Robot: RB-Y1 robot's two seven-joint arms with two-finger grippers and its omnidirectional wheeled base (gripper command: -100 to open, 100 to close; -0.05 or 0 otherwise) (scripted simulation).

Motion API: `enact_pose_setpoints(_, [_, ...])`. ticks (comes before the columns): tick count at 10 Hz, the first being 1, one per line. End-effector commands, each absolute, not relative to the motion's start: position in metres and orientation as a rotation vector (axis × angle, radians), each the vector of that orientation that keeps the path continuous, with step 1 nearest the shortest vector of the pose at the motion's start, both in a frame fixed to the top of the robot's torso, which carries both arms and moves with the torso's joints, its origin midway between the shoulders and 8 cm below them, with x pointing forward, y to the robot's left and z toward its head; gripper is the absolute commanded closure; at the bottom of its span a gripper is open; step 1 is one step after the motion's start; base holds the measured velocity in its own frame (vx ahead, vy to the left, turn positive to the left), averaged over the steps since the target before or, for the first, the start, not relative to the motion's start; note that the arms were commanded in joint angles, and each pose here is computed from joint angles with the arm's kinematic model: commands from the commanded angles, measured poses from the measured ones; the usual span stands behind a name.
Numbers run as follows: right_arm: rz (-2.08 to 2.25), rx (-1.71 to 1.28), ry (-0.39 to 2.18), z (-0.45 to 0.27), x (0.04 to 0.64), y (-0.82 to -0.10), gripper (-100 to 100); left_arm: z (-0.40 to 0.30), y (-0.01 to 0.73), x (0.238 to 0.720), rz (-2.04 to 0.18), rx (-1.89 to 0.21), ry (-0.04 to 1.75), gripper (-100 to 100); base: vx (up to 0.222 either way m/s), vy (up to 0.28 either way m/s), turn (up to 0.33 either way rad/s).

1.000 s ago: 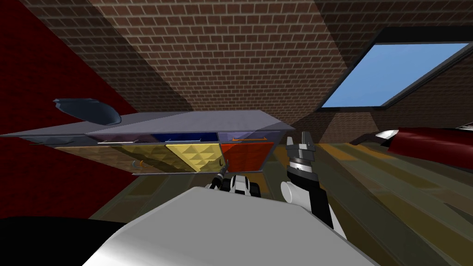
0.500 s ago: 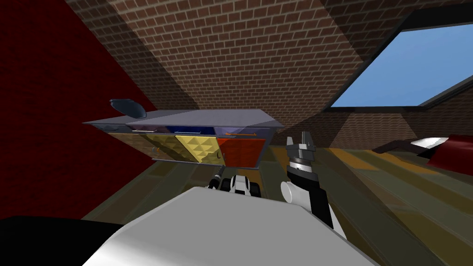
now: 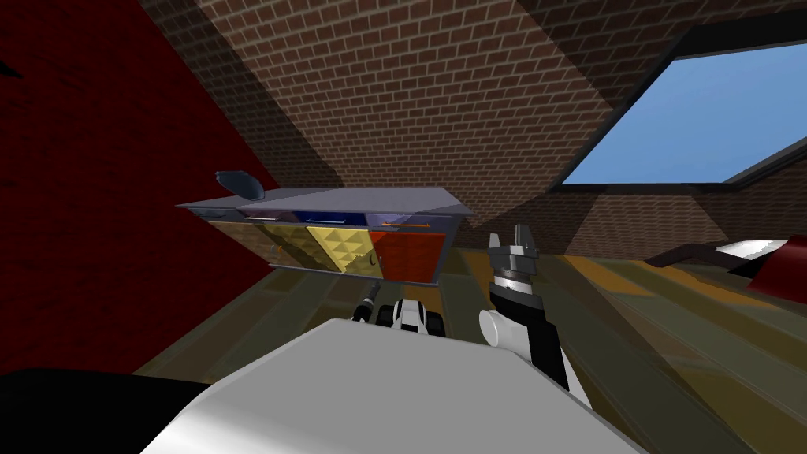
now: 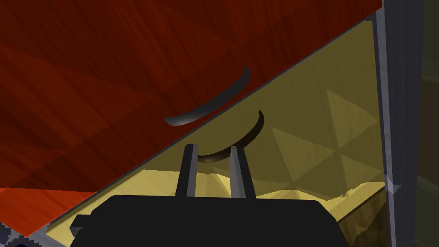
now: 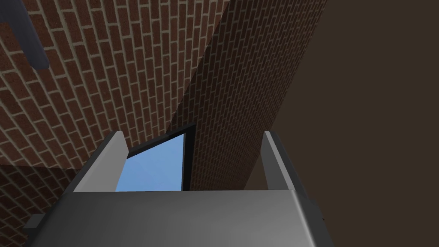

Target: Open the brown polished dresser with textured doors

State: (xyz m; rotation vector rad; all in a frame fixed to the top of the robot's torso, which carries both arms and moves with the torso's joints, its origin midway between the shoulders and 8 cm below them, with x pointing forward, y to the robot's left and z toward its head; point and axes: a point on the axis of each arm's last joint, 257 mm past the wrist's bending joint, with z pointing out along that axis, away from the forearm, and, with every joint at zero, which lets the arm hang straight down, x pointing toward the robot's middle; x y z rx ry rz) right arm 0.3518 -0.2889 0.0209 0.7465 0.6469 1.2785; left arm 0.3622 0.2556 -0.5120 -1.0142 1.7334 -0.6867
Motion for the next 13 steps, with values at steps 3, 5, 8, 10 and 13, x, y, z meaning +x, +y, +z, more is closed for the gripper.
enact_pose_setpoints(3, [1.278, 0.747, 0.647, 0.021, 0.352, -0.289, 0, -0.510, 0.281, 0.360, -0.604, -0.889, 1.785, -100, 0.118, 0.015, -0.042])
enact_pose_setpoints(5, [1.278, 0.747, 0.647, 0.021, 0.352, -0.289, 0, -0.510, 0.276, 0.360, -0.584, -0.842, 1.807, -100, 0.192, 0.015, -0.045])
enact_pose_setpoints(8, [1.278, 0.747, 0.647, 0.021, 0.352, -0.289, 0, -0.511, 0.294, 0.357, -0.510, -0.733, 1.856, -100, 0.189, 0.027, -0.058])
enact_pose_setpoints(10, [1.279, 0.747, 0.647, 0.021, 0.352, -0.289, 0, -0.515, 0.285, 0.346, -0.525, -0.751, 1.847, -100, 0.097, 0.006, 0.003])
enact_pose_setpoints(13, [1.279, 0.747, 0.647, 0.021, 0.352, -0.289, 0, -0.514, 0.287, 0.350, -0.525, -0.751, 1.847, 100, 0.064, 0.004, 0.001])
